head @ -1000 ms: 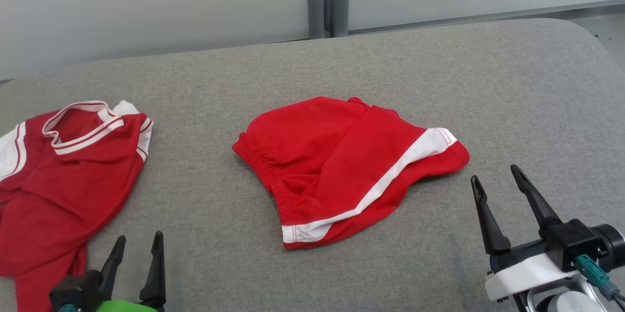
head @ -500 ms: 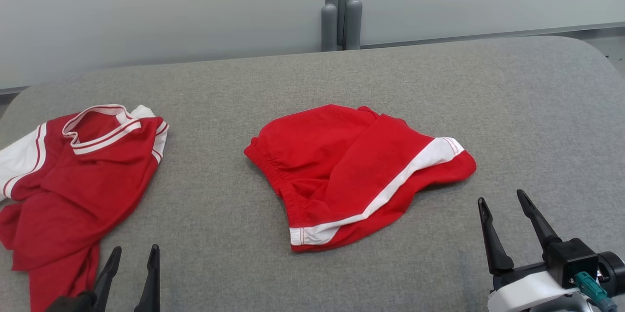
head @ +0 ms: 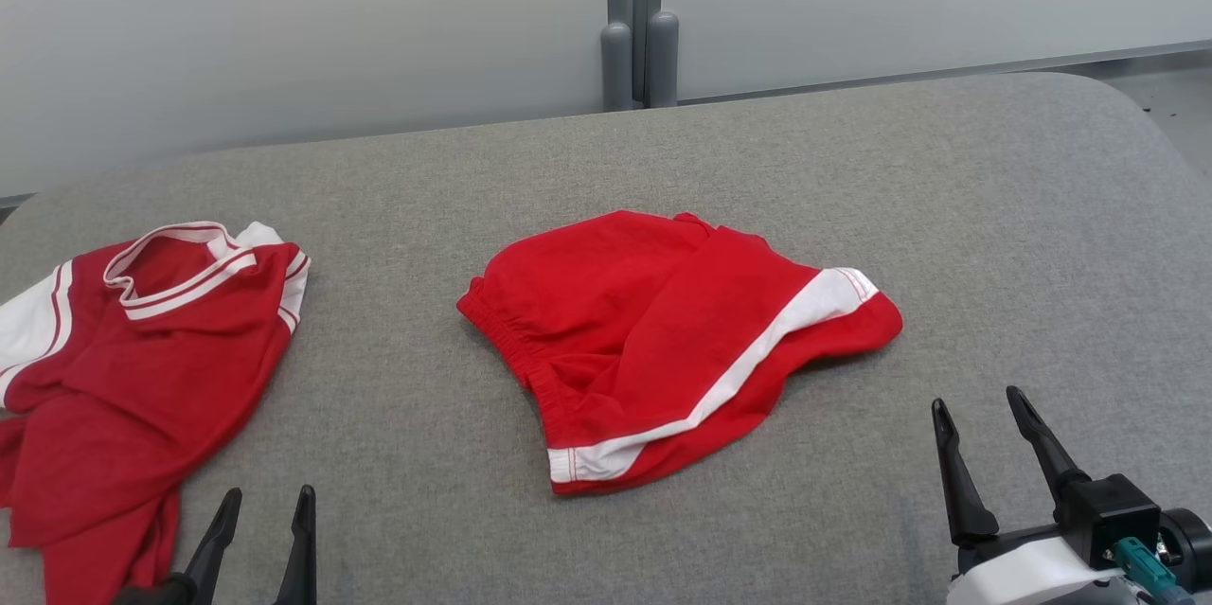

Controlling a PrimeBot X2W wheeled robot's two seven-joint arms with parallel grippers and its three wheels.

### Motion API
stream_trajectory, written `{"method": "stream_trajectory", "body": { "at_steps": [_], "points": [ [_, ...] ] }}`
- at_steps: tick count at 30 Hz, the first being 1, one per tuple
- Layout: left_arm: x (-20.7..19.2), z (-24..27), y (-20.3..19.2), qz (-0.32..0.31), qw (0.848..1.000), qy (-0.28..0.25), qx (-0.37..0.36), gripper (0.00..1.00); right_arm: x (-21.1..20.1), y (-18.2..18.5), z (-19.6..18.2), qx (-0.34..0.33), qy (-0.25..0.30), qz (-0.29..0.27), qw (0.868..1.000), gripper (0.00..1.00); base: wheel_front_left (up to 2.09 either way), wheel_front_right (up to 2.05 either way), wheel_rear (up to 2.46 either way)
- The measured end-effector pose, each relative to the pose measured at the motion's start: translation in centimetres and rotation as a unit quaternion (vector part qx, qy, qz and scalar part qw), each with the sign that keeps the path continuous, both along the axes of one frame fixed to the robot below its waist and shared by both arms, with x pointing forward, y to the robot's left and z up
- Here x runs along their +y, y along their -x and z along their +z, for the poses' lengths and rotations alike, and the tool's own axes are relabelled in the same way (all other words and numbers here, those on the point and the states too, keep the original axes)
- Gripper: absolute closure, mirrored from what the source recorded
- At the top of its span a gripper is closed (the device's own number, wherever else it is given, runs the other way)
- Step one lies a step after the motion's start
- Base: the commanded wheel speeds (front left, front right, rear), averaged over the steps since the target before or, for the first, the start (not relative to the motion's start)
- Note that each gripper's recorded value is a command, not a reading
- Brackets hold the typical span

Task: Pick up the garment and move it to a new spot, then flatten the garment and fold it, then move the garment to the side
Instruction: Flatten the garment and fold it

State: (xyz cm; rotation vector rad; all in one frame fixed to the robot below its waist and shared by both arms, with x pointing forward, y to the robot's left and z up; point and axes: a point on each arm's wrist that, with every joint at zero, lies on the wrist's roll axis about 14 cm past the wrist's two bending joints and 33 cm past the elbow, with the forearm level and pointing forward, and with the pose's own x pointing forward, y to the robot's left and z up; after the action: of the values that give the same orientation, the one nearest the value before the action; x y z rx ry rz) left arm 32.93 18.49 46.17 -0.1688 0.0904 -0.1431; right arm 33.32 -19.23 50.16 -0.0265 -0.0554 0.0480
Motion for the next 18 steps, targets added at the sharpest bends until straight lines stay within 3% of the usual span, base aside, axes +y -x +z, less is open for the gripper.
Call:
{"method": "stream_trajectory", "body": {
  "at_steps": [18],
  "points": [
    [-0.83,-0.23,0.39,-0.014,1.0,0.002,0.004,0.0,0.89,-0.31,0.17,-0.002,-0.003,0.021,1.0,0.0,0.0,0.0,0.0]
  ]
}}
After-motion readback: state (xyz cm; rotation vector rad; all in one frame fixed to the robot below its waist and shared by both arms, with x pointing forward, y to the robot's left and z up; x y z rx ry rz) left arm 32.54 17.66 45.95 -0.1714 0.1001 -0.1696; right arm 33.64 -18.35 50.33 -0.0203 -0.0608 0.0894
